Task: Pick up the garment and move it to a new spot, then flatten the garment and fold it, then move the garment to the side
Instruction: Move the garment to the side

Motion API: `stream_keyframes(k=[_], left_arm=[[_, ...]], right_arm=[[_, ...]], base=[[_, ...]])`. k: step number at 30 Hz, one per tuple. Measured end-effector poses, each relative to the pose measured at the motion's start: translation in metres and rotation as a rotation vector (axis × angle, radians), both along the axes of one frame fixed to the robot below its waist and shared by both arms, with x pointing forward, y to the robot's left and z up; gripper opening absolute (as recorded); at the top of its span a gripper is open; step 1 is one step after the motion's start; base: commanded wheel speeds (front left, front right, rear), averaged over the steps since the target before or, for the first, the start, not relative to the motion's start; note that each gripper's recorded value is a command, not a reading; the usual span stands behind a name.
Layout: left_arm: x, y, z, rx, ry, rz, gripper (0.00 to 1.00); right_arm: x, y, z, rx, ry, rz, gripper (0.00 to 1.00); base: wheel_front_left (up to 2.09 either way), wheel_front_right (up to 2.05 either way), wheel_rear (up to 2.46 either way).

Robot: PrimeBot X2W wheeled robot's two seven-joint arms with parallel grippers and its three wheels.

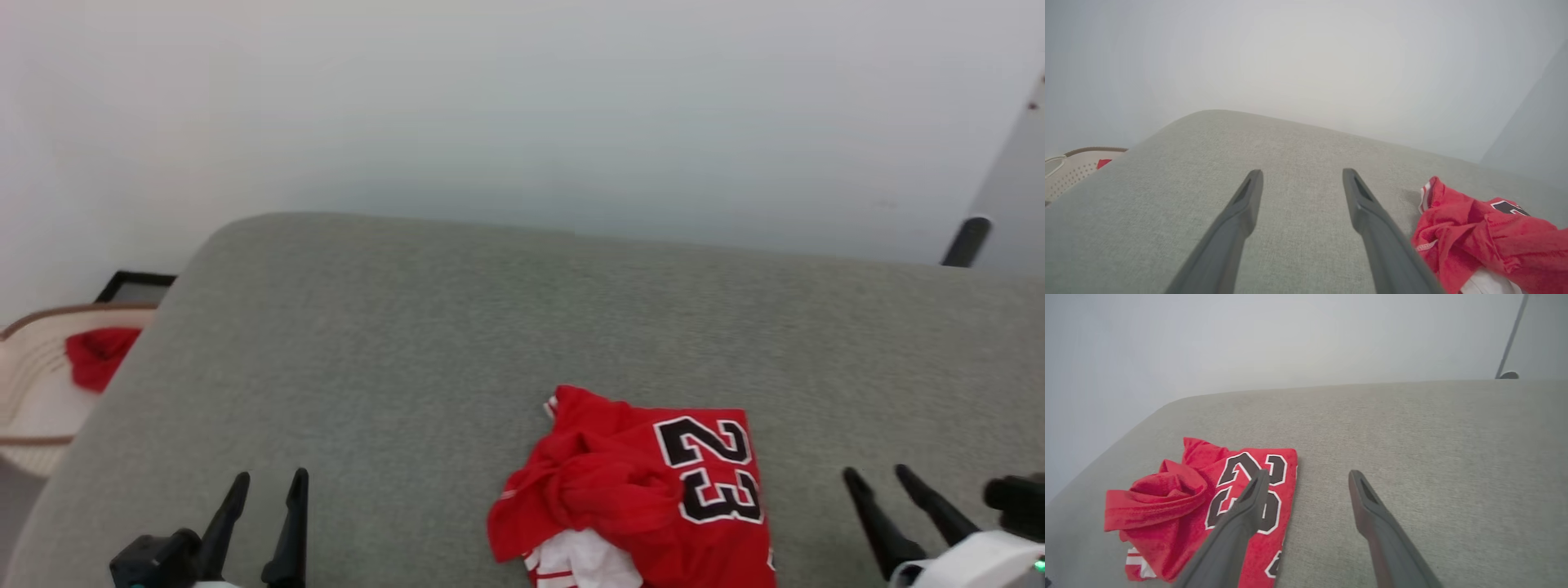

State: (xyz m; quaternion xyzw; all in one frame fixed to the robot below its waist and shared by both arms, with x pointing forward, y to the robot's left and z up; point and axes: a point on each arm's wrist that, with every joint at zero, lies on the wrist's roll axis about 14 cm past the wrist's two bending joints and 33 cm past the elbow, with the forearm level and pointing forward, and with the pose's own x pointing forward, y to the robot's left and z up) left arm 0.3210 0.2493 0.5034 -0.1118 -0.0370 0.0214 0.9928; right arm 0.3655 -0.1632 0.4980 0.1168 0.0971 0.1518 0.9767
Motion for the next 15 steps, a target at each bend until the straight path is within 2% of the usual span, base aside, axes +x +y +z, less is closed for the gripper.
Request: stream_keyframes(k=[7, 15], left_arm=[[-0.017, 0.022, -0.004, -0.001, 0.012, 0.073, 1.00], [-0.035, 0.034, -0.015, -0.013, 0.045, 0.129, 1.00]], right_arm=[[0.012, 0.041, -0.011, -0.029, 0.075, 0.135, 1.00], [0.018, 0.056, -0.041, -0.113, 0.249, 0.223, 1.00]], base=[[0.00, 0.00, 0.00], [0.00, 0.00, 0.00]])
